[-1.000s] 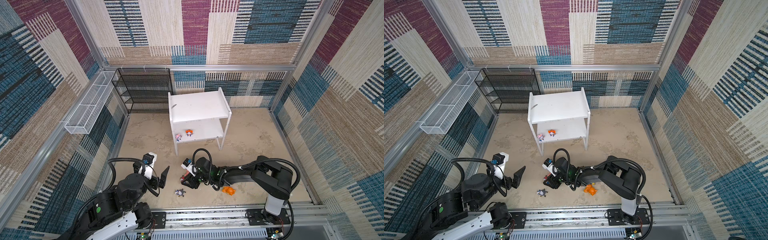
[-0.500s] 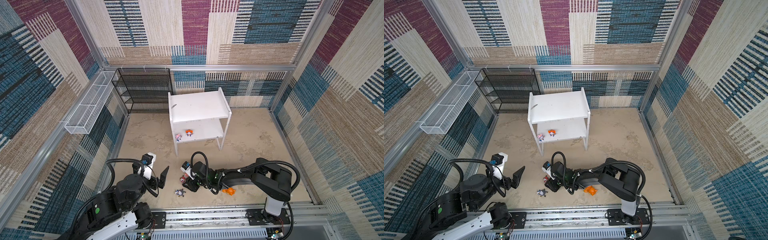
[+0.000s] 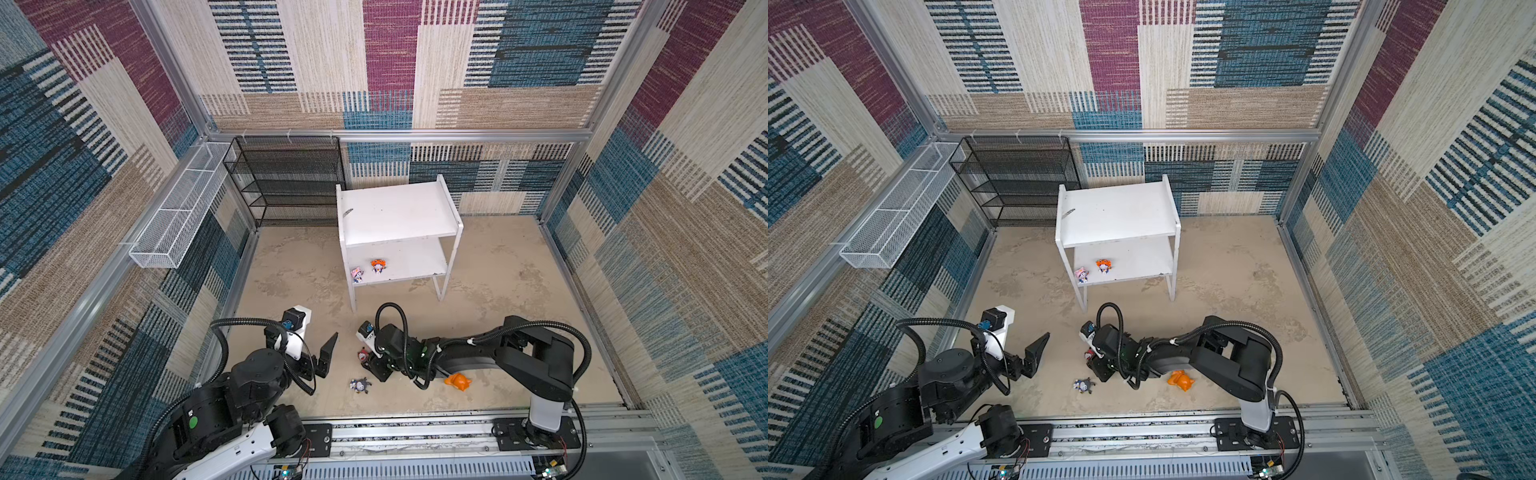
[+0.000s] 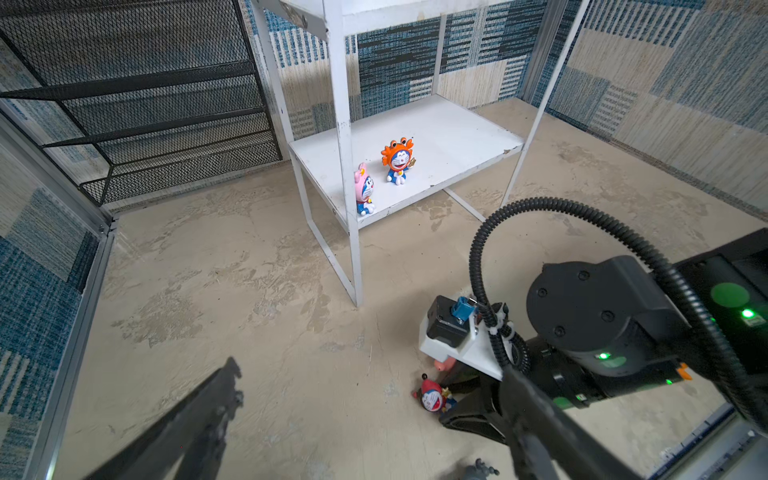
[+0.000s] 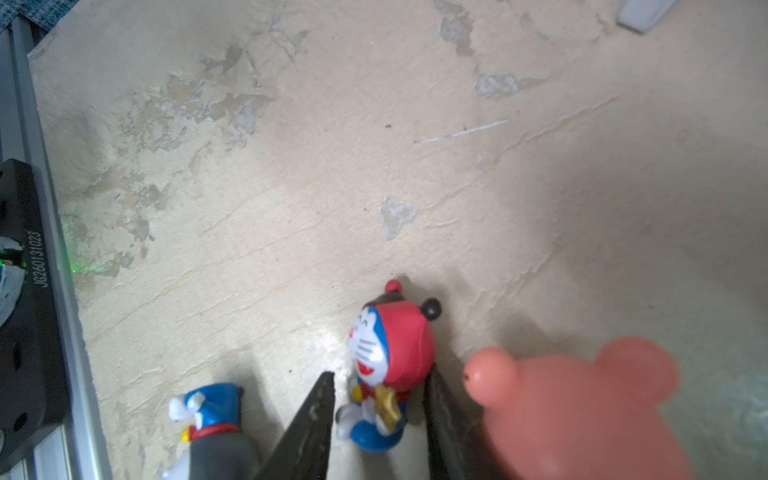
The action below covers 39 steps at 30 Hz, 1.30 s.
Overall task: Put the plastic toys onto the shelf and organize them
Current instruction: 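Lower the right gripper and close it on the red ladybug-hat Doraemon, then lift the red figurine with the right gripper while the left gripper approaches it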
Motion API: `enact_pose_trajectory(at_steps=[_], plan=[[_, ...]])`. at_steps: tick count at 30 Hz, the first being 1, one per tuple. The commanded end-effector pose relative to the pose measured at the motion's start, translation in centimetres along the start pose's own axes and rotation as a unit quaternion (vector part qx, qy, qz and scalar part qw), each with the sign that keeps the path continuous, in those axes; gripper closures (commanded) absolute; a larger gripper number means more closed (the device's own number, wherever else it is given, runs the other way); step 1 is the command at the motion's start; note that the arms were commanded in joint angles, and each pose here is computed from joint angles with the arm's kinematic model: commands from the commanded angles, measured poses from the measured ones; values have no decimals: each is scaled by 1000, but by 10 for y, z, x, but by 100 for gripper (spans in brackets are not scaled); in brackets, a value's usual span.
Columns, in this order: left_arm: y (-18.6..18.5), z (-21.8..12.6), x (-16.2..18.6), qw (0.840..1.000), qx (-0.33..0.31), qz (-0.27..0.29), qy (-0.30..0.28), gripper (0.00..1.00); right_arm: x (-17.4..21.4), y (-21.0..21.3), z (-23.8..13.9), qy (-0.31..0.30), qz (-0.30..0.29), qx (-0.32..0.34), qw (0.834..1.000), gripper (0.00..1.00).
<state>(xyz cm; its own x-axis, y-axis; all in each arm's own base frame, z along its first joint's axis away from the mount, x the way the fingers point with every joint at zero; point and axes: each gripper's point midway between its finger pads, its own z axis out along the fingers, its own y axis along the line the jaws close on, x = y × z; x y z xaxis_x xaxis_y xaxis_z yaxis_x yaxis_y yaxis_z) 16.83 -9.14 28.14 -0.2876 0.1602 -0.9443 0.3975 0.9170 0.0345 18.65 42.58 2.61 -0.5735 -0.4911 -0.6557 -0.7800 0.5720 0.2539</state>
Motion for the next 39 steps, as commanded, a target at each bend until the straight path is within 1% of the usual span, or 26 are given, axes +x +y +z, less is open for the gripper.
enact_pose_trajectory(at_steps=[1, 4, 9, 11, 15, 17, 20, 23, 26, 28, 30, 33, 35, 37, 39], plan=[[-2, 0, -4, 1000, 5, -11, -9, 1, 15, -10, 4, 29, 1, 35, 999, 63], [-2, -1, -5, 1000, 6, -11, -9, 1, 15, -12, 5, 31, -4, 54, 998, 66], [-2, -1, -5, 1000, 7, -12, -10, 1, 11, -8, 0, 15, -26, 67, 997, 70], [-2, 0, -4, 1000, 7, -12, -9, 1, 5, -5, -8, -4, -38, 70, 997, 72], [-5, 1, -4, 1000, 11, -9, -6, 1, -14, 7, -32, -61, -57, 49, 995, 74], [-9, 1, -4, 1000, 24, -6, -3, 1, -23, 11, -46, -89, -60, 38, 993, 75], [-24, 1, -4, 998, 63, 7, 8, 1, -34, 20, -69, -130, -71, 12, 989, 76], [-49, 1, 0, 991, 124, 27, 31, 1, -43, 23, -90, -158, -71, 3, 985, 76], [-74, 3, 8, 980, 184, 43, 63, 1, -54, 28, -112, -194, -72, -9, 978, 76], [-90, 3, 12, 971, 220, 49, 82, 4, -59, 31, -128, -220, -74, -20, 972, 76], [-105, 4, 15, 961, 254, 54, 97, 10, -63, 33, -144, -248, -74, -28, 965, 76], [-121, 5, 17, 949, 290, 57, 110, 17, -65, 34, -169, -294, -76, -42, 952, 77], [-131, 3, 17, 941, 315, 57, 109, 17, -62, 37, -184, -321, -86, -56, 942, 76], [-136, 3, 15, 938, 327, 56, 102, 18, -58, 41, -194, -334, -100, -72, 935, 77], [-144, 0, 13, 930, 351, 57, 94, 18, -55, 44, -203, -346, -113, -82, 928, 77]])
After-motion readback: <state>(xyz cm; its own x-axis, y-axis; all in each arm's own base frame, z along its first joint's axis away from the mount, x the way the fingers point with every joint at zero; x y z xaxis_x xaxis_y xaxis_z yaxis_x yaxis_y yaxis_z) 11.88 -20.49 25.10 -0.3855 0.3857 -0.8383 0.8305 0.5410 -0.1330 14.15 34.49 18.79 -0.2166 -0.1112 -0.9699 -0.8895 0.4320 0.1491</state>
